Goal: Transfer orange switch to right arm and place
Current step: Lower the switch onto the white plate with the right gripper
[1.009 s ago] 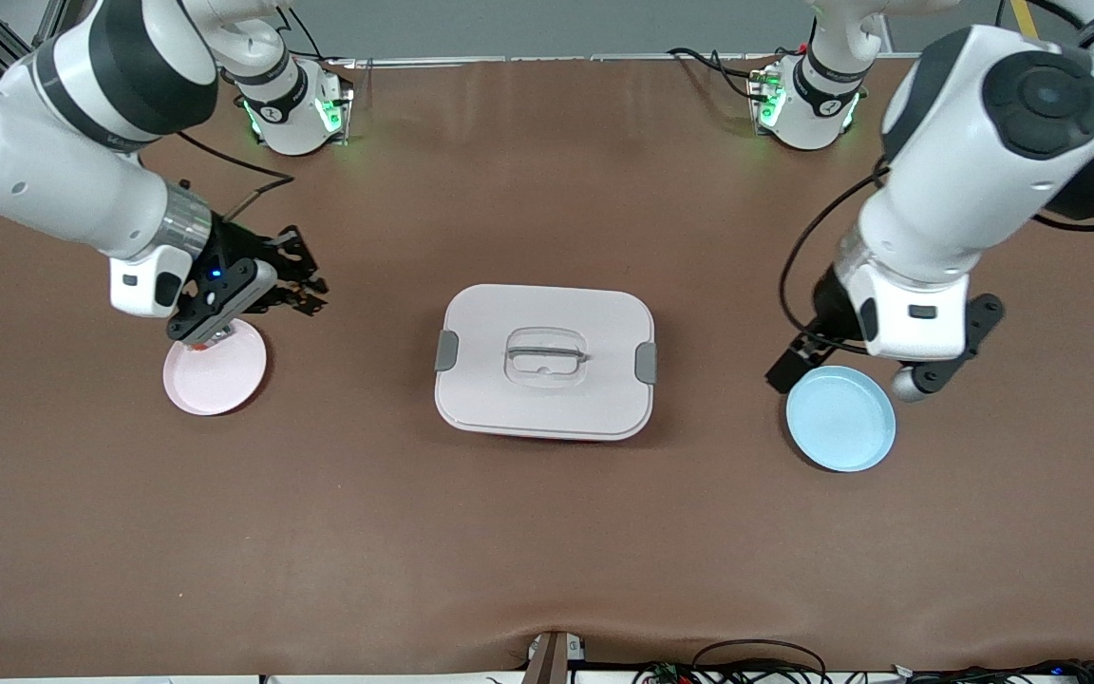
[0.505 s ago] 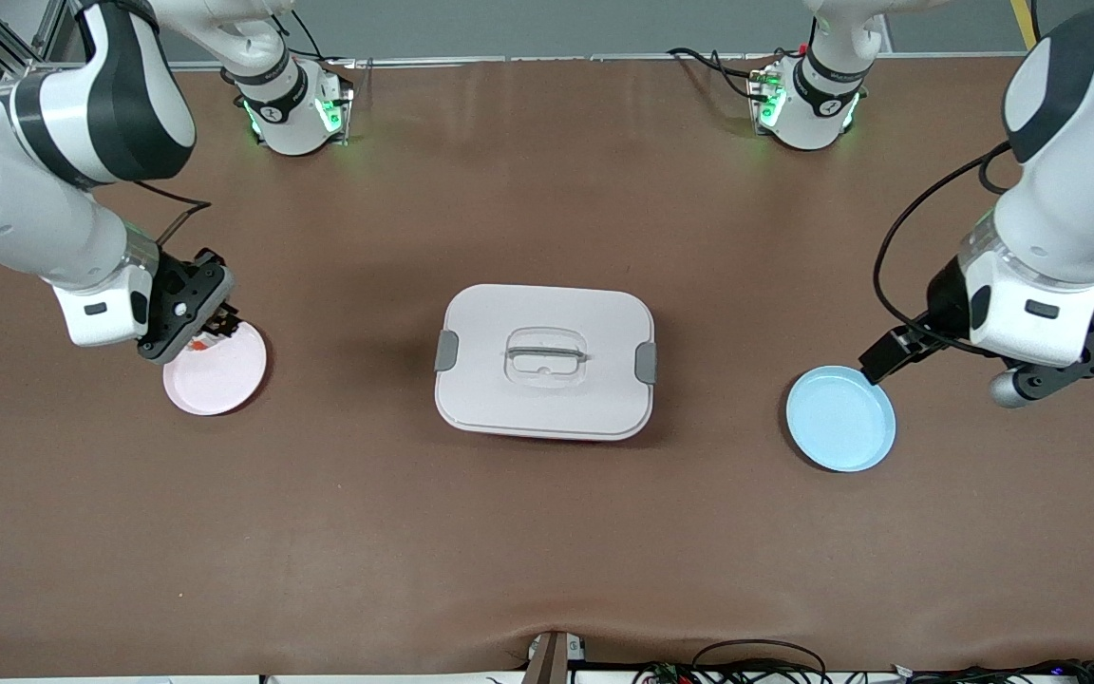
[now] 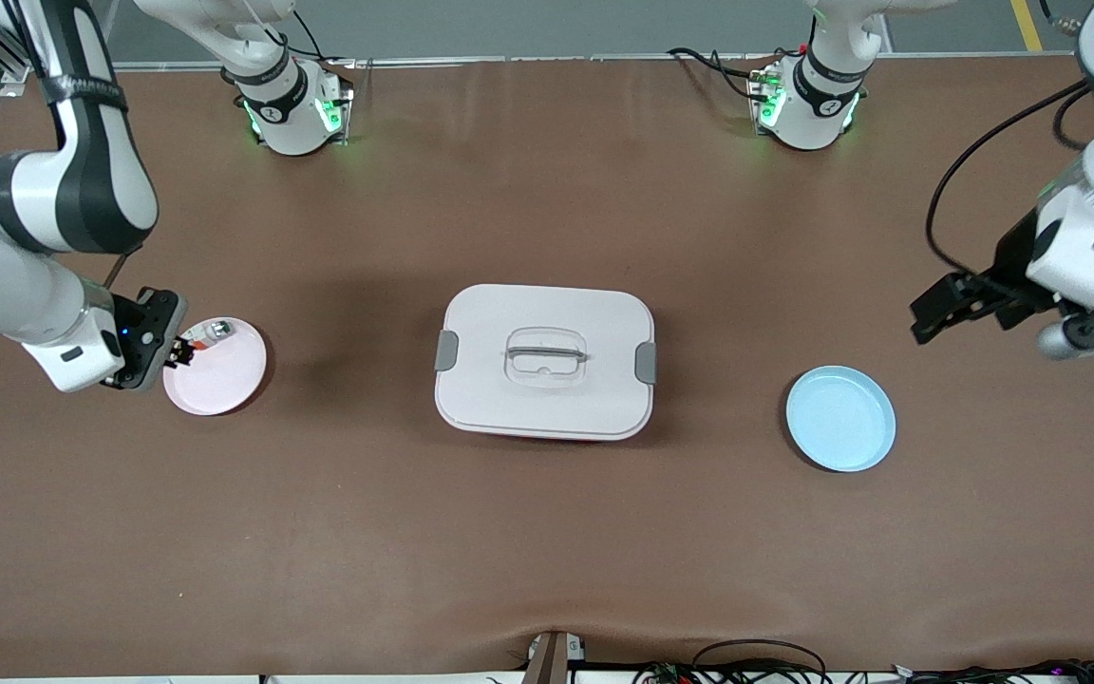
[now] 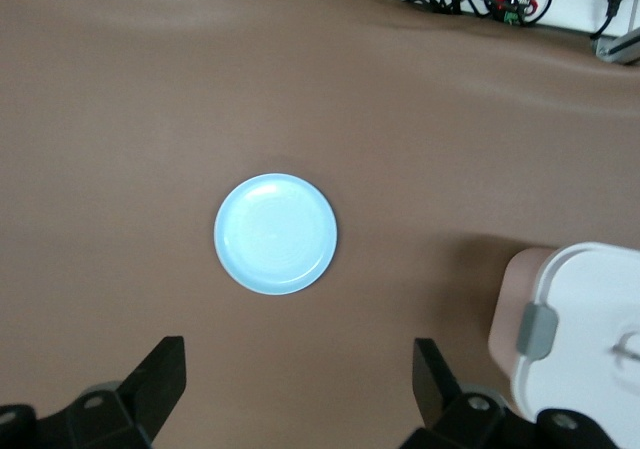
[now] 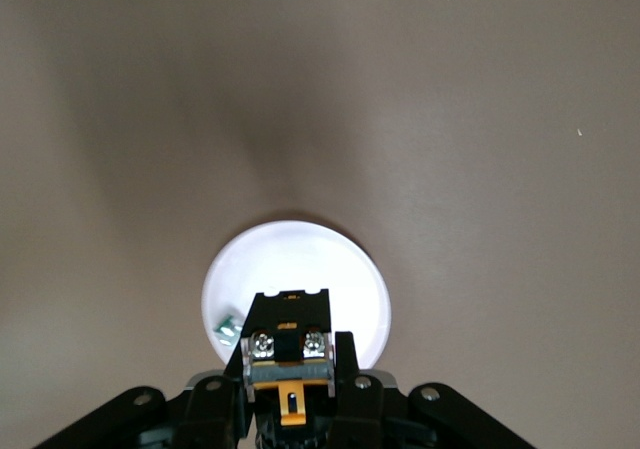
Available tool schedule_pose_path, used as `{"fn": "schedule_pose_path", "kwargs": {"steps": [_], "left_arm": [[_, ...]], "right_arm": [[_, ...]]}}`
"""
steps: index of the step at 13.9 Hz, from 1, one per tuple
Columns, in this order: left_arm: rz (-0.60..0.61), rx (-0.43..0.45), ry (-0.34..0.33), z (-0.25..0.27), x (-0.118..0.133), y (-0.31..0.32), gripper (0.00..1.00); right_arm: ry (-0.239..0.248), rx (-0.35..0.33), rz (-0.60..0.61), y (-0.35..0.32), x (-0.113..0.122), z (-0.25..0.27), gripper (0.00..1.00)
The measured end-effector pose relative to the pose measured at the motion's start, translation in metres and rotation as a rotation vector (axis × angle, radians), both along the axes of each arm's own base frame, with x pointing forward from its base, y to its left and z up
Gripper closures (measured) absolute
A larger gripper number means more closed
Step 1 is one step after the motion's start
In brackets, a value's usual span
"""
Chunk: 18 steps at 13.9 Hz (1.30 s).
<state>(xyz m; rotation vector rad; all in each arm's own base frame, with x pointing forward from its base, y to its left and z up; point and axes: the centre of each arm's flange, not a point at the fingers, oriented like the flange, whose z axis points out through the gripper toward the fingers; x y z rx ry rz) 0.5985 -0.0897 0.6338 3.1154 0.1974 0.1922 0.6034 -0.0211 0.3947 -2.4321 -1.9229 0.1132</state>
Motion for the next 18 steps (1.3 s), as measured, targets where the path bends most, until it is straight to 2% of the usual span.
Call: {"fn": "schedule_pose_path", "kwargs": {"steps": [3,5,8,11,14,18], "left_arm": [[-0.038,0.023,0.018,0.011,-0.031,0.024,0.0],[-0.049,0.03,0.042,0.012,-0.041,0.033,0.0],[-0.054,0.033,0.064,0.011,-0.044,0.035,0.0],[-0.057,0.033,0.068,0.01,-0.045,0.036,0.0],[-0.057,0.033,0.067,0.01,-0.045,0.036,0.0],[-0.049,0.034,0.066,0.011,-0.044,0.048,0.0]], "right_arm": [[-0.05,0.006,0.067,-0.027,-0.003,-0.05,0.66],[-0.068,0.007,0.096,-0.037,-0.013,-0.086,0.66],[-0.052,0.012,0.123,-0.045,-0.021,-0.125,0.66],[-0.073,0.009,0.131,-0.048,-0.032,-0.161,0.66],[-0.064,0.013,0.133,-0.047,-0.045,-0.182,0.66],[-0.027,0.019,0.128,-0.048,-0.06,-0.201,0.66]]}}
